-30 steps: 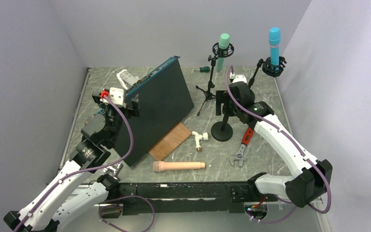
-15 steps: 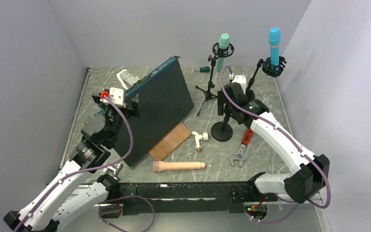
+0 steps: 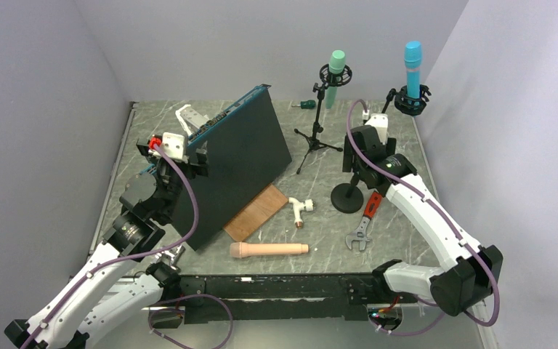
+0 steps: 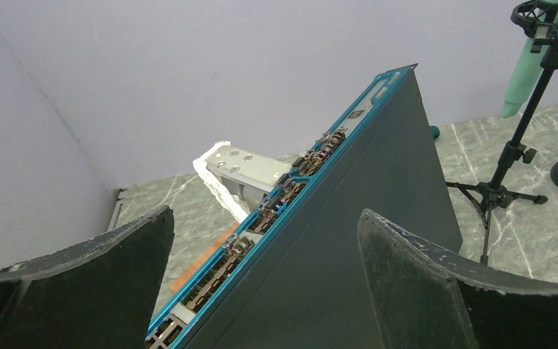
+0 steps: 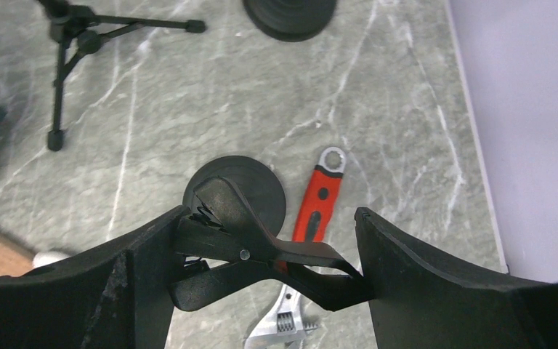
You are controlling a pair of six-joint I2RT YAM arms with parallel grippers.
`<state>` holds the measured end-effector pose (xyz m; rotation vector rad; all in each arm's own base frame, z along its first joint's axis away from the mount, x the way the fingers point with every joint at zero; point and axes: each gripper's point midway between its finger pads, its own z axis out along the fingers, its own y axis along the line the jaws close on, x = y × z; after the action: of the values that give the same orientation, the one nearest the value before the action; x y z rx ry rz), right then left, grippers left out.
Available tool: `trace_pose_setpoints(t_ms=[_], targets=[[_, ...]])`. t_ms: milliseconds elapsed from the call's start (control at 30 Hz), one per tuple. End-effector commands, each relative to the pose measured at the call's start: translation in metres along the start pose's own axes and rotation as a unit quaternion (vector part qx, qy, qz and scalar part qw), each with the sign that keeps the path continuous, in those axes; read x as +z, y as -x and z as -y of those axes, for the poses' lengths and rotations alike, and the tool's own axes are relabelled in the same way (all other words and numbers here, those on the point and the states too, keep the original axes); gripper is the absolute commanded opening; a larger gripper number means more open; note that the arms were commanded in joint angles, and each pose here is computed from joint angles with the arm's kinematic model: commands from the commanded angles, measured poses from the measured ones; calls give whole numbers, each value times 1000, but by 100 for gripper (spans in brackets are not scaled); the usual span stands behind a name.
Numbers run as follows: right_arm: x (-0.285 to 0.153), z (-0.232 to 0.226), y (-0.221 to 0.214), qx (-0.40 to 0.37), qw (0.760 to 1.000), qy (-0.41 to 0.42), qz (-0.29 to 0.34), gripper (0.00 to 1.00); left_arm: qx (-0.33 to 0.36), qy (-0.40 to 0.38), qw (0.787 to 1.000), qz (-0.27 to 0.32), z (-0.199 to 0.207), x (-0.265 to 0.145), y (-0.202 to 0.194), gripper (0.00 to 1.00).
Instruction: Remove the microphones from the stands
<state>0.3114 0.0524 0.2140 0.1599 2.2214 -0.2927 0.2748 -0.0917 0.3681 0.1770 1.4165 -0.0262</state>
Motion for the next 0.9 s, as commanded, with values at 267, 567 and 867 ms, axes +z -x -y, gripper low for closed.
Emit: trace_pose_setpoints(t_ms=[267,567,867], targets=[[-4,52,14,52,995,-61,56,66,-25,-6,999,33,-2,-5,26,99],[-17,35,38,40,998,-4,56,100,-25,-9,999,30,0,-3,25,99],[-35,12,107,60,990,59,114,100,-26,-7,999,32,-1,-4,26,99]])
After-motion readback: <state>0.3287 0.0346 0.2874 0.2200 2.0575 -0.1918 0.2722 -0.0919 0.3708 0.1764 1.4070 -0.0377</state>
